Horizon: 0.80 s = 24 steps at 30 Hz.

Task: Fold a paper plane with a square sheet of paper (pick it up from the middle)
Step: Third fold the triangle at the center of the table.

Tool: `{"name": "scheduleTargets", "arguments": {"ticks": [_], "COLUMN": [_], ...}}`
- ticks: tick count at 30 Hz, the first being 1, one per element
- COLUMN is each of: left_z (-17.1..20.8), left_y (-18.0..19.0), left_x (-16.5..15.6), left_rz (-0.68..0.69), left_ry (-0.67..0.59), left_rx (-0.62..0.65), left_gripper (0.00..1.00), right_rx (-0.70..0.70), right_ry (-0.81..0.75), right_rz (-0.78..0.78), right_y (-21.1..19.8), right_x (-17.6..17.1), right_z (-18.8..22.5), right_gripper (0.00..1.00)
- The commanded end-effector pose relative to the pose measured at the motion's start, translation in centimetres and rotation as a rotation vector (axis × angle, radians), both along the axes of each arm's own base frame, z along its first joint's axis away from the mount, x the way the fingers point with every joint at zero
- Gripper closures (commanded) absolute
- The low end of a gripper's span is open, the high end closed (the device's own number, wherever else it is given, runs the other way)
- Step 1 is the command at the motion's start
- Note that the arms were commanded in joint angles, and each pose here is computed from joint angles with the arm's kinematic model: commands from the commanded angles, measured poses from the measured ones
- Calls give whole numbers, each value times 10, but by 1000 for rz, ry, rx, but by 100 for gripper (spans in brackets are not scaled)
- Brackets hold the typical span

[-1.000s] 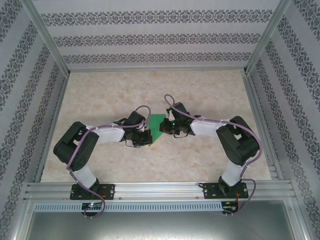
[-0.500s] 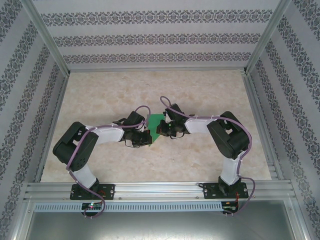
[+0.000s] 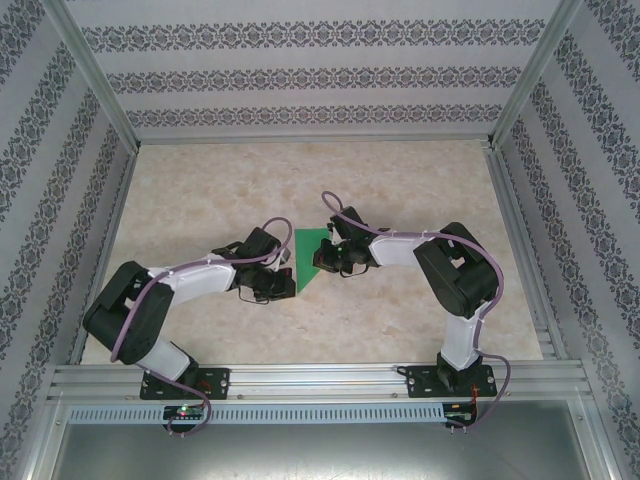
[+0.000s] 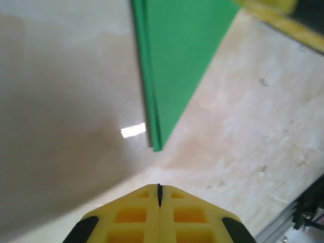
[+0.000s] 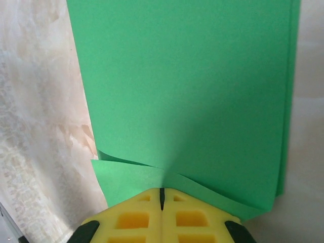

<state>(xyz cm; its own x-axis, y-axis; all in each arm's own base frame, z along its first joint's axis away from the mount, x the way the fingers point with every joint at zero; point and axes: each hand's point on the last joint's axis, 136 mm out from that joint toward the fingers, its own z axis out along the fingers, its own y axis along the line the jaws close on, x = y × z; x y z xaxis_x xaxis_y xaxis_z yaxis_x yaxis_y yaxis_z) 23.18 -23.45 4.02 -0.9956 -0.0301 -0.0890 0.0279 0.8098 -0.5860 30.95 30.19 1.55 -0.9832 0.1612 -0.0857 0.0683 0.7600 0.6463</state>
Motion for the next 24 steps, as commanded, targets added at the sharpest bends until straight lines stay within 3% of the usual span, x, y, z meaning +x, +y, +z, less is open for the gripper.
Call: {"name": "scheduleTargets", "arguments": {"ticks": [1,10,24], "left_z": [23,3,-33], "left_y": [-7,-36,-21], "left_x": [25,39,31], "left_rz": [53,34,47], "left_ry": [-96,-44,47], "left_rx": [-52,-83,45], "left_gripper": [100,100,100], "right_rx": [-126,-29,45], "right_ry": [85,43,-36], "right_rz": [-91,-131,-13], "right_y": [-30,-20,5], "right_x": [-16,-16,-18], "right_z": [-29,-4,18], "right_gripper": [100,100,100]}}
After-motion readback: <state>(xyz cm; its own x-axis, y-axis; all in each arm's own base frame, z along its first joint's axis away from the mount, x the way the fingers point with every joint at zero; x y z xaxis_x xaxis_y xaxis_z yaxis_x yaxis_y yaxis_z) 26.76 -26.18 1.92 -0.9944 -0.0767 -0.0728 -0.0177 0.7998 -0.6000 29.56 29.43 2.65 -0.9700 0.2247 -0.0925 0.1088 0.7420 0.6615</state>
